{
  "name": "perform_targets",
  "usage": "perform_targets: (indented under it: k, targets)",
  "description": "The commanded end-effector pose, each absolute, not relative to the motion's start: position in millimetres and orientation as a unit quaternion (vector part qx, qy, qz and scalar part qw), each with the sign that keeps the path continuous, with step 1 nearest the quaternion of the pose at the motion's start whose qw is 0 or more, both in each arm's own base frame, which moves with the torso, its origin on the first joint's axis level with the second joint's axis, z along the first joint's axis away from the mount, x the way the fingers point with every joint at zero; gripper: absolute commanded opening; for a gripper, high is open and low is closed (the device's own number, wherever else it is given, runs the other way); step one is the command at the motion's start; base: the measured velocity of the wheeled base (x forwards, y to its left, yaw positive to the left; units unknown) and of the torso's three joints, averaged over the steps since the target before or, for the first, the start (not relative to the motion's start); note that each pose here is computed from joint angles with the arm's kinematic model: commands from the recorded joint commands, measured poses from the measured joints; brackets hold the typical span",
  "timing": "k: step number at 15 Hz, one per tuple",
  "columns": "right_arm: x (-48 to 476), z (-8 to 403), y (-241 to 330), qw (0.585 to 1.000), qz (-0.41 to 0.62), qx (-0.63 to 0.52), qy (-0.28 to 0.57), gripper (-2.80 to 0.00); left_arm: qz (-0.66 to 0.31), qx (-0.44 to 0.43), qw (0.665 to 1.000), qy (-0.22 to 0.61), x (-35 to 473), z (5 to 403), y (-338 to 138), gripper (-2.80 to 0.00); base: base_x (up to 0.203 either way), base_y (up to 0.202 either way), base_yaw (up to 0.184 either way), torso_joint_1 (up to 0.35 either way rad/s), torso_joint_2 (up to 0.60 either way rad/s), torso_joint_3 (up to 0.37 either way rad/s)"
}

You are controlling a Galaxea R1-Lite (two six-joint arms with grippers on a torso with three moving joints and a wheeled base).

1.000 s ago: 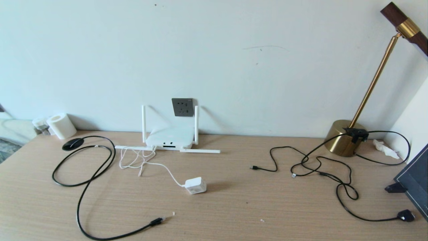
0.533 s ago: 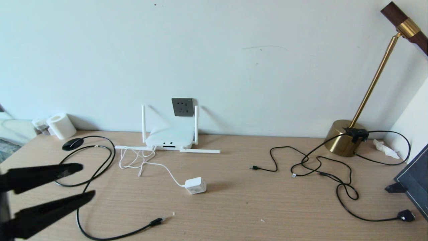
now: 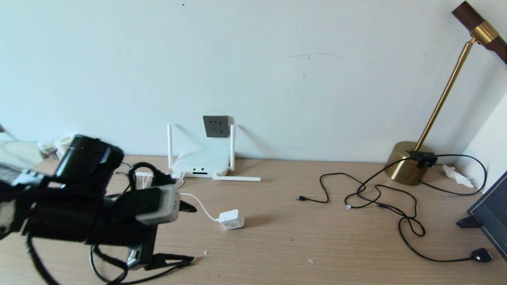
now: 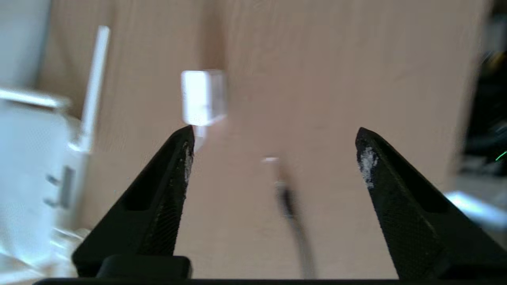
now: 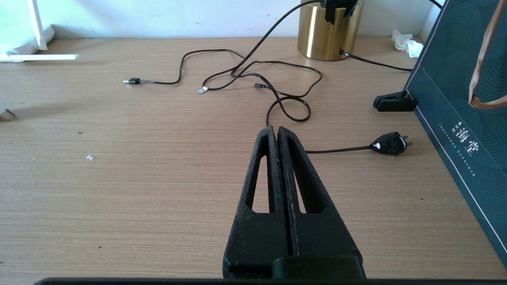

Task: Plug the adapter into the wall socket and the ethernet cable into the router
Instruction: Pick up plug

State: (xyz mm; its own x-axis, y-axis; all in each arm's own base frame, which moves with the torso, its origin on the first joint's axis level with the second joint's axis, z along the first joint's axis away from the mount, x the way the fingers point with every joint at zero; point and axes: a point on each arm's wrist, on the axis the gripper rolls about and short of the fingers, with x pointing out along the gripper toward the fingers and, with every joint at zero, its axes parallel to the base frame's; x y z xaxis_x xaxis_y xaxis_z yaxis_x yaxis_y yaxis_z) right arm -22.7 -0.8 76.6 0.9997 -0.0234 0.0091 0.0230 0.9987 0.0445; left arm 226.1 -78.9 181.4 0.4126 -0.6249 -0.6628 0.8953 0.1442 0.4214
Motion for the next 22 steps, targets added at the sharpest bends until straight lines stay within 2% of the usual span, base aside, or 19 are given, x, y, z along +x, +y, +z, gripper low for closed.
perform_targets:
  k: [1,4,8,10,13,22]
  targets:
    - [-23,77,-1,1.000,-0.011,0.022,-0.005,-2.80,-0.550,0.452,0.680,0.176,279,162,-93,0.00,0.000,0.000,0.000,0.000,0.00,0.000]
    - [-23,77,-1,1.000,-0.011,0.022,-0.005,-2.80,-0.556,0.515,0.630,0.169,319,164,-103,0.00,0.000,0.000,0.000,0.000,0.00,0.000]
    - [-23,77,-1,1.000,-0.011,0.022,-0.005,-2.80,-0.579,0.516,0.597,0.204,352,156,-116,0.00,0.000,0.000,0.000,0.000,0.00,0.000]
    - [-23,77,-1,1.000,-0.011,0.022,-0.006,-2.80,-0.587,0.504,0.593,0.225,363,153,-122,0.00,0.000,0.000,0.000,0.000,0.00,0.000]
    - [-23,77,-1,1.000,-0.011,0.022,-0.005,-2.80,-0.588,0.458,0.606,0.278,365,153,-130,0.00,0.000,0.000,0.000,0.000,0.00,0.000]
    - [-23,77,-1,1.000,-0.011,0.022,-0.005,-2.80,-0.613,0.419,0.596,0.306,377,117,-154,0.00,0.000,0.000,0.000,0.000,0.00,0.000]
